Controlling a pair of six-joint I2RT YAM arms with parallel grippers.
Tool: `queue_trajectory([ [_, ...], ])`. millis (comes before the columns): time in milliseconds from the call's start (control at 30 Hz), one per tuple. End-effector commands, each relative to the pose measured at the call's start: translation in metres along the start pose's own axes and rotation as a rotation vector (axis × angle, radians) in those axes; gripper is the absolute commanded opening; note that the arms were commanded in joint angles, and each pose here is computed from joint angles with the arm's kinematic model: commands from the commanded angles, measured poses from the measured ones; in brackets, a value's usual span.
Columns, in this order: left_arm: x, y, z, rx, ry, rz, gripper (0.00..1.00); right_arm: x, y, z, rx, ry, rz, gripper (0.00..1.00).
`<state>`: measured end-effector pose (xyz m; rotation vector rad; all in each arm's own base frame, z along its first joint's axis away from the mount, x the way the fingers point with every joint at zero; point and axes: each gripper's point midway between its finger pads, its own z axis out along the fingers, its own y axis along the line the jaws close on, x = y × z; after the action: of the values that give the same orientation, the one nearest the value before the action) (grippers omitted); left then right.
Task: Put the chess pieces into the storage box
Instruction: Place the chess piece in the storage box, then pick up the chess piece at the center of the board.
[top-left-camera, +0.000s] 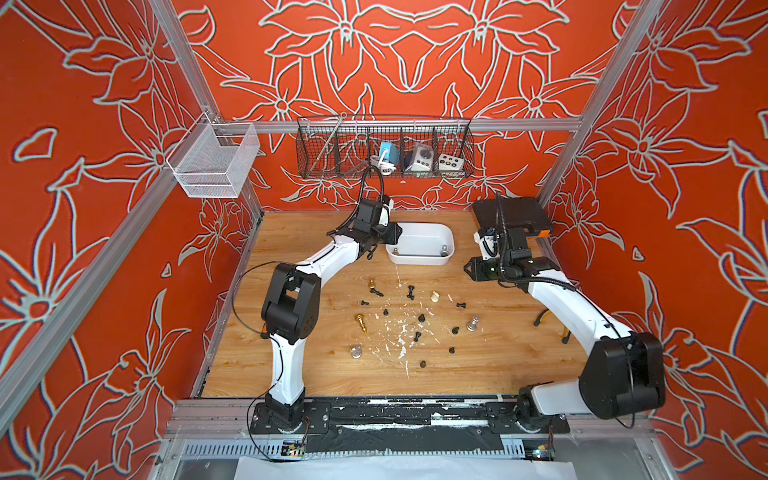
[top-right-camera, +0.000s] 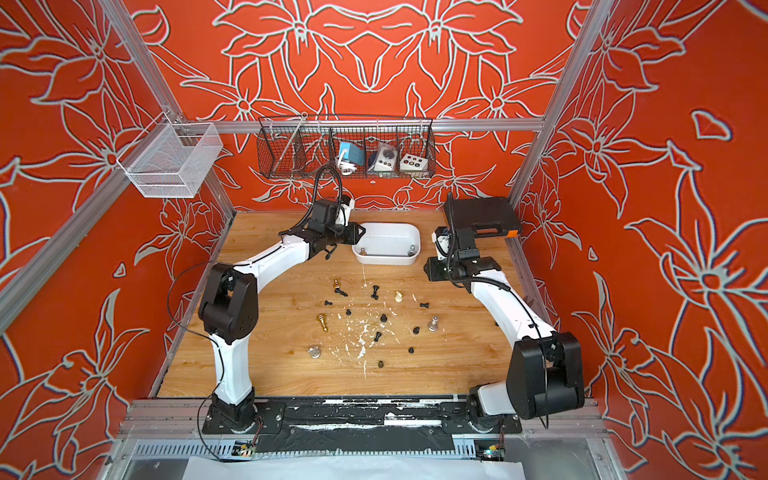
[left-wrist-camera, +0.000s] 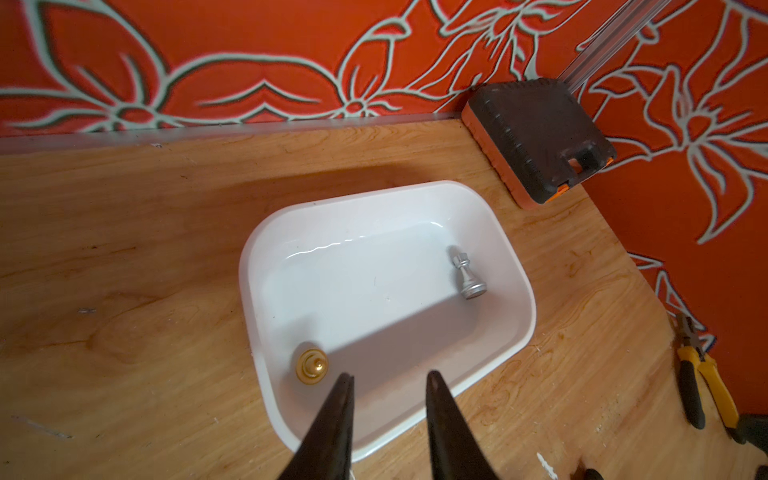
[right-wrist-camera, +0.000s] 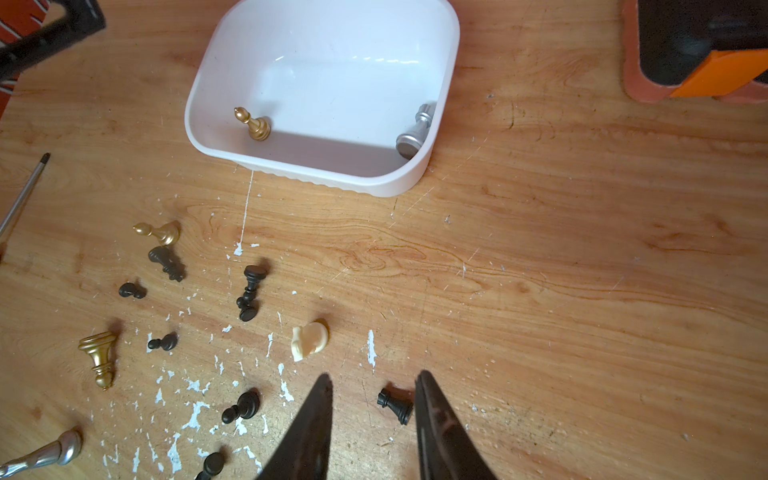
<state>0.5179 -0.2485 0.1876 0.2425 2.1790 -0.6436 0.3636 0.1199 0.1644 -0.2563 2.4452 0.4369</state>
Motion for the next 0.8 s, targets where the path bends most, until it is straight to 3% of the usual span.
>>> queue_trajectory([
  [0, -0.01, -0.005, -0.025, -0.012, -0.06, 0.02, 0.31, 0.001, 0.001, 0.001, -0.01, 0.017, -0.005, 0.35],
  [200, 0.0, 0.0, -0.056, -0.028, -0.083, 0.006, 0.32, 0.009, 0.004, 0.008, -0.016, 0.051, -0.013, 0.35],
  [767, 0.081, 0.024, -0.105, -0.072, -0.034, -0.102, 0.35, 0.045, 0.042, 0.043, -0.094, 0.19, -0.069, 0.35],
])
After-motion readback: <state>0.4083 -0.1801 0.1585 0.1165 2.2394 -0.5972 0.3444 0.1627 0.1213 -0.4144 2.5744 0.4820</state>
